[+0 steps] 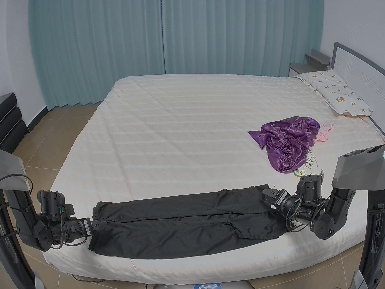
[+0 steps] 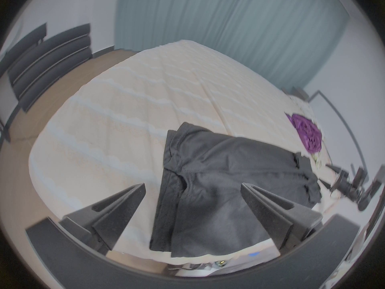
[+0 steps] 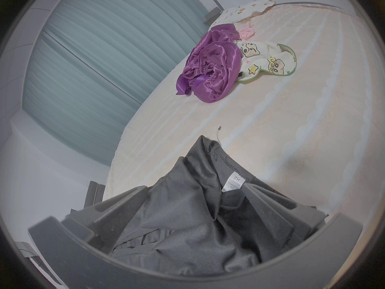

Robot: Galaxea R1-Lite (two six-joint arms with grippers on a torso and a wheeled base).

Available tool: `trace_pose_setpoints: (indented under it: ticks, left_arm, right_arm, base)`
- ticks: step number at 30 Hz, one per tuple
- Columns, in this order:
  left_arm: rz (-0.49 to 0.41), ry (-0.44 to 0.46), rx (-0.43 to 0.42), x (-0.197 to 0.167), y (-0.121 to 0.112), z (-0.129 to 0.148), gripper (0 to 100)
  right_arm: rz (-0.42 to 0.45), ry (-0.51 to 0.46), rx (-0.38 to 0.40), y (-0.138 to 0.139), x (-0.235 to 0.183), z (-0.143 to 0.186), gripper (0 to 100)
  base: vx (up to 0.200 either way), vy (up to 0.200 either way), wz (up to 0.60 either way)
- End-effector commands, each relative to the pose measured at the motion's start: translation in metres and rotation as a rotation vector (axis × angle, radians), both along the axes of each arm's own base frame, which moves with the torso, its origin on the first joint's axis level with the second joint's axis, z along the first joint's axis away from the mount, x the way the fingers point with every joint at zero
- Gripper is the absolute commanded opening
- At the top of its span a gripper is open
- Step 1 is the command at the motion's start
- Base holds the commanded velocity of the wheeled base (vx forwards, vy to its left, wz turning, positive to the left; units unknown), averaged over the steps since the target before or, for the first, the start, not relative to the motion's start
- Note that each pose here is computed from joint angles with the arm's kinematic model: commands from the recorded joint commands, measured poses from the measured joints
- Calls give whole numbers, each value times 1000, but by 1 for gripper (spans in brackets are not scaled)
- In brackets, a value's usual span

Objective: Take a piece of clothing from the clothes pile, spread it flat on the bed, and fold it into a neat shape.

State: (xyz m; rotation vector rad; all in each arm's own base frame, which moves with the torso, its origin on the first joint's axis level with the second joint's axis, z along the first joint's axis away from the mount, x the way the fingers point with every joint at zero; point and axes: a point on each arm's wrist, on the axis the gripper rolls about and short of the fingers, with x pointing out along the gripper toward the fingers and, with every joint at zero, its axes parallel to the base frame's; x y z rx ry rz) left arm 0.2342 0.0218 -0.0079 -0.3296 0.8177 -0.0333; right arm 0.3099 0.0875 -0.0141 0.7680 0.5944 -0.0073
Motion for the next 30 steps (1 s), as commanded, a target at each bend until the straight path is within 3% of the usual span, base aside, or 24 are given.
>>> trace_pose_setpoints:
  ticks: [1,11,12,30]
  left_arm:
    - [-41,60,18,-3,3,-29,100]
    - [-92,52,63,-2,3,-54,100]
    - [-92,52,63,-2,3,-54,0]
    - [-59,36,79,-24,5,-37,0]
  right_arm:
    - [22,12,5,2,-3,-1,100]
    - [32,18,9,2,-3,-2,100]
    - [32,18,9,2,-3,-2,100]
    - [34,27,7,2,-4,-5,100]
  base:
    - [0,0,0]
    - [0,0,0]
    - [0,0,0]
    - [0,0,0]
